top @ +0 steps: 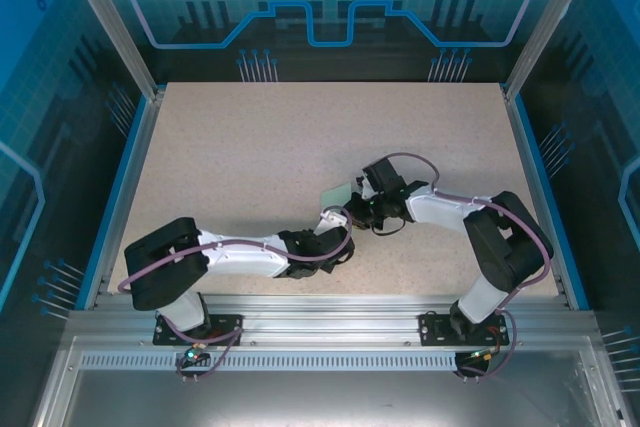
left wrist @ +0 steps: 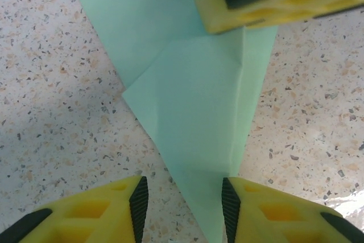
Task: Fold a paper plane with a square sheet of paper (pick it up from the middle)
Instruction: Fourth fold the wing at the center of the table.
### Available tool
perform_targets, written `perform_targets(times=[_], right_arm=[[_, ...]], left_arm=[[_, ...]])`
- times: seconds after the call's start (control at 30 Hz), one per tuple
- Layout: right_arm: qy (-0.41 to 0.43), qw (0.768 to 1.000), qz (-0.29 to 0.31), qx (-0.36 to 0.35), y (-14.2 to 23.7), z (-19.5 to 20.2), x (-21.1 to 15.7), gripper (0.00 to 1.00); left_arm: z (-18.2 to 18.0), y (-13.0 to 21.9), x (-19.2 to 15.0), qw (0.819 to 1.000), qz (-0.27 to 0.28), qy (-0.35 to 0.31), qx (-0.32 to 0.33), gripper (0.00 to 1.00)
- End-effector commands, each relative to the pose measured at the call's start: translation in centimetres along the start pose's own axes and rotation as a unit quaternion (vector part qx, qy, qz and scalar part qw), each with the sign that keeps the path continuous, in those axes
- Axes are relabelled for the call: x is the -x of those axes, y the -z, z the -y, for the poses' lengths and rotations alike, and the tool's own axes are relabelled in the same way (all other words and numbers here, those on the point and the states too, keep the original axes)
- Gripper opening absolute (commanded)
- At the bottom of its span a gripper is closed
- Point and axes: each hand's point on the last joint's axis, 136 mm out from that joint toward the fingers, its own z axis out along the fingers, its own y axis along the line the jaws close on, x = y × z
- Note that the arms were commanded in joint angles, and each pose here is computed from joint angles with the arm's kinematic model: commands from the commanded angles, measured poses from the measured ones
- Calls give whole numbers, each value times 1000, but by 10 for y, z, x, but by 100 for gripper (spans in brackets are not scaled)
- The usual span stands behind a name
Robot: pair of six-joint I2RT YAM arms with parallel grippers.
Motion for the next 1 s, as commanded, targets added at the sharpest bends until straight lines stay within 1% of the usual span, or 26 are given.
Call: perform_targets(times=[0.0, 0.2, 0.3, 0.57, 0.8, 0.87, 0.97], right_arm=[[5, 1000, -4, 20, 3, -14, 6, 11], [5, 1000, -4, 18, 3, -14, 6, 12], [7, 1000, -3, 9, 4, -11, 5, 13], [17, 1000, -4, -21, 6, 0, 5, 23], [28, 999, -5, -30, 11, 3, 17, 25], [33, 999, -10, -28, 11, 2, 19, 24], [38, 999, -19, -29, 8, 2, 19, 20]], left_arm=[[12, -5, 1, 1000, 0, -11, -12, 38], [8, -9, -2, 1000, -2, -11, 3, 28], [6, -7, 0, 1000, 4, -6, 5, 24], [2, -2, 2, 1000, 17, -3, 0, 16], [-1, -3, -1, 1000, 15, -13, -8, 14], [-2, -3, -2, 1000, 15, -15, -7, 14], [-4, -2, -2, 1000, 15, -12, -7, 15]])
